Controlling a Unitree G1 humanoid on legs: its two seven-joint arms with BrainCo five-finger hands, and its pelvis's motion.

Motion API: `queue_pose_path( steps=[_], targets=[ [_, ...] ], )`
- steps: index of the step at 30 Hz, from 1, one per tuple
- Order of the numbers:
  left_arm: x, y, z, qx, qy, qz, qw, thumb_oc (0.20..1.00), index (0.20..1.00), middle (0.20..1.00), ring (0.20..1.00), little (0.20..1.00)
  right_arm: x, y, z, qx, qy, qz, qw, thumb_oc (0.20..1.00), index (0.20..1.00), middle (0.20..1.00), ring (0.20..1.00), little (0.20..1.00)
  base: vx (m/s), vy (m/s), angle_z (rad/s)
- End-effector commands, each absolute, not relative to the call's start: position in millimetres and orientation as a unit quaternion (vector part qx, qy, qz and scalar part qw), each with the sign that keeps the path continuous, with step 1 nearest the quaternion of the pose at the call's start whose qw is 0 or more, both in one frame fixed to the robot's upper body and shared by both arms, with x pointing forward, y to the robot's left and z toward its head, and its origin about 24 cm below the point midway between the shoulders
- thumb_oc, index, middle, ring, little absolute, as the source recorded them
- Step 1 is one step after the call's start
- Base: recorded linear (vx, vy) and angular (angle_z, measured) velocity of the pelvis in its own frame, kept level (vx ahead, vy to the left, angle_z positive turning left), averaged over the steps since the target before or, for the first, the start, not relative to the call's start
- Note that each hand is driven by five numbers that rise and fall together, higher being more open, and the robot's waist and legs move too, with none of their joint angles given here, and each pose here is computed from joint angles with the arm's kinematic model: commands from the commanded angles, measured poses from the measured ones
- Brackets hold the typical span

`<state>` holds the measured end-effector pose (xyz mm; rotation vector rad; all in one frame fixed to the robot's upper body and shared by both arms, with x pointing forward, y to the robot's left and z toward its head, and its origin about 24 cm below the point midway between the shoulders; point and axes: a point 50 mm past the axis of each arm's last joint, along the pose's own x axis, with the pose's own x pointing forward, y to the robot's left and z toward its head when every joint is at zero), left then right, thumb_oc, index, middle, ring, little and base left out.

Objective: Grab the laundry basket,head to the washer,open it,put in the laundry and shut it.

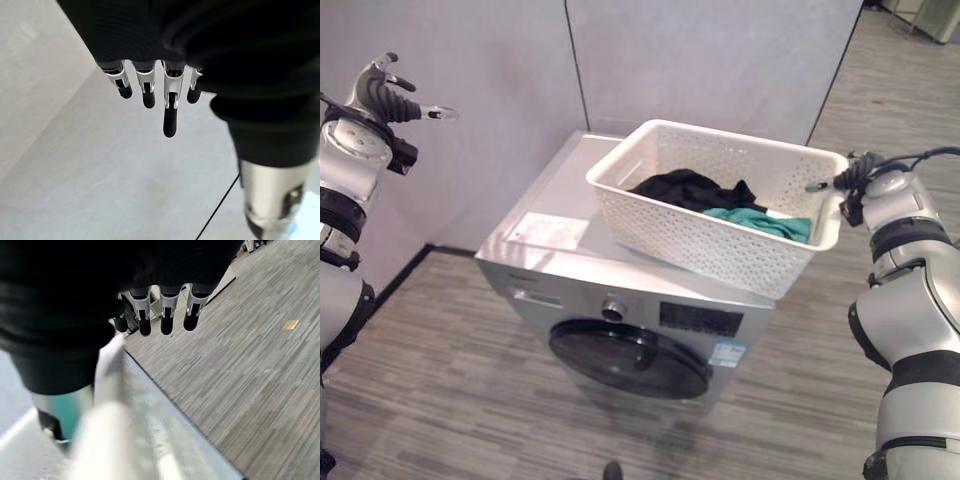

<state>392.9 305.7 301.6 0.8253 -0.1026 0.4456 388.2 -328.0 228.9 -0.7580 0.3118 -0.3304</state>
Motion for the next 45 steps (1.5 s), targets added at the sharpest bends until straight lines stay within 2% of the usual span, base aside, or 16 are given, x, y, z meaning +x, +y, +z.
queue_pose_path(
  steps=[1, 9, 15, 30, 34, 36, 37, 38, 44, 45],
  targets=[
    [381.0, 312.7, 337.7, 0.354, -0.131, 0.252, 0.891, 1.0, 1.0, 1.0, 1.0, 1.0, 383.1, -339.4, 260.0, -0.354, 0.096, -0.203, 0.908, 1.0, 1.0, 1.0, 1.0, 1.0, 0.0, 0.0, 0.0],
    [360.2, 317.1, 303.5, 0.271, -0.2, 0.198, 0.921, 1.0, 1.0, 1.0, 1.0, 1.0, 373.1, -354.5, 222.1, -0.284, 0.11, -0.206, 0.93, 1.0, 1.0, 1.0, 1.0, 1.0, 0.0, -0.012, 0.08],
    [333.7, 336.1, 263.8, 0.247, -0.188, 0.194, 0.931, 1.0, 1.0, 1.0, 1.0, 1.0, 372.4, -348.6, 184.9, -0.229, 0.131, -0.194, 0.945, 1.0, 1.0, 1.0, 1.0, 1.0, -0.01, -0.001, 0.11],
    [264.9, 370.4, 135.3, 0.197, -0.03, 0.209, 0.957, 1.0, 1.0, 1.0, 1.0, 1.0, 352.9, -370.1, 162.7, -0.184, 0.134, -0.217, 0.949, 1.0, 1.0, 1.0, 1.0, 1.0, 0.01, -0.008, 0.05],
    [251.0, 373.5, 109.8, 0.171, -0.003, 0.23, 0.958, 1.0, 1.0, 1.0, 1.0, 1.0, 348.1, -377.6, 181.0, -0.145, 0.068, -0.238, 0.958, 1.0, 1.0, 1.0, 1.0, 1.0, 0.0, -0.017, -0.01],
    [243.6, 375.7, 99.7, 0.154, 0.001, 0.25, 0.956, 1.0, 1.0, 1.0, 1.0, 1.0, 345.6, -379.2, 198.0, -0.108, 0.007, -0.245, 0.963, 1.0, 1.0, 1.0, 1.0, 1.0, -0.01, -0.046, -0.03],
    [237.4, 376.5, 92.5, 0.145, 0.003, 0.264, 0.954, 1.0, 1.0, 1.0, 1.0, 1.0, 342.7, -378.2, 222.9, -0.063, -0.073, -0.249, 0.964, 1.0, 1.0, 1.0, 1.0, 1.0, -0.06, -0.021, -0.05],
    [237.4, 376.1, 92.5, 0.145, 0.002, 0.264, 0.954, 1.0, 1.0, 1.0, 1.0, 1.0, 342.1, -378.5, 222.3, -0.063, -0.073, -0.25, 0.964, 1.0, 1.0, 1.0, 1.0, 1.0, -0.06, -0.028, -0.1],
    [211.4, 384.8, 63.8, 0.143, 0.041, 0.304, 0.941, 1.0, 1.0, 1.0, 1.0, 1.0, 320.9, -374.3, 290.1, -0.026, -0.255, -0.228, 0.939, 1.0, 1.0, 1.0, 1.0, 1.0, 0.0, -0.04, -0.09],
    [211.0, 385.0, 63.7, 0.144, 0.042, 0.304, 0.941, 1.0, 1.0, 1.0, 1.0, 1.0, 320.9, -374.1, 289.3, -0.025, -0.254, -0.228, 0.94, 1.0, 1.0, 1.0, 1.0, 1.0, -0.07, -0.005, -0.03]
  ],
)
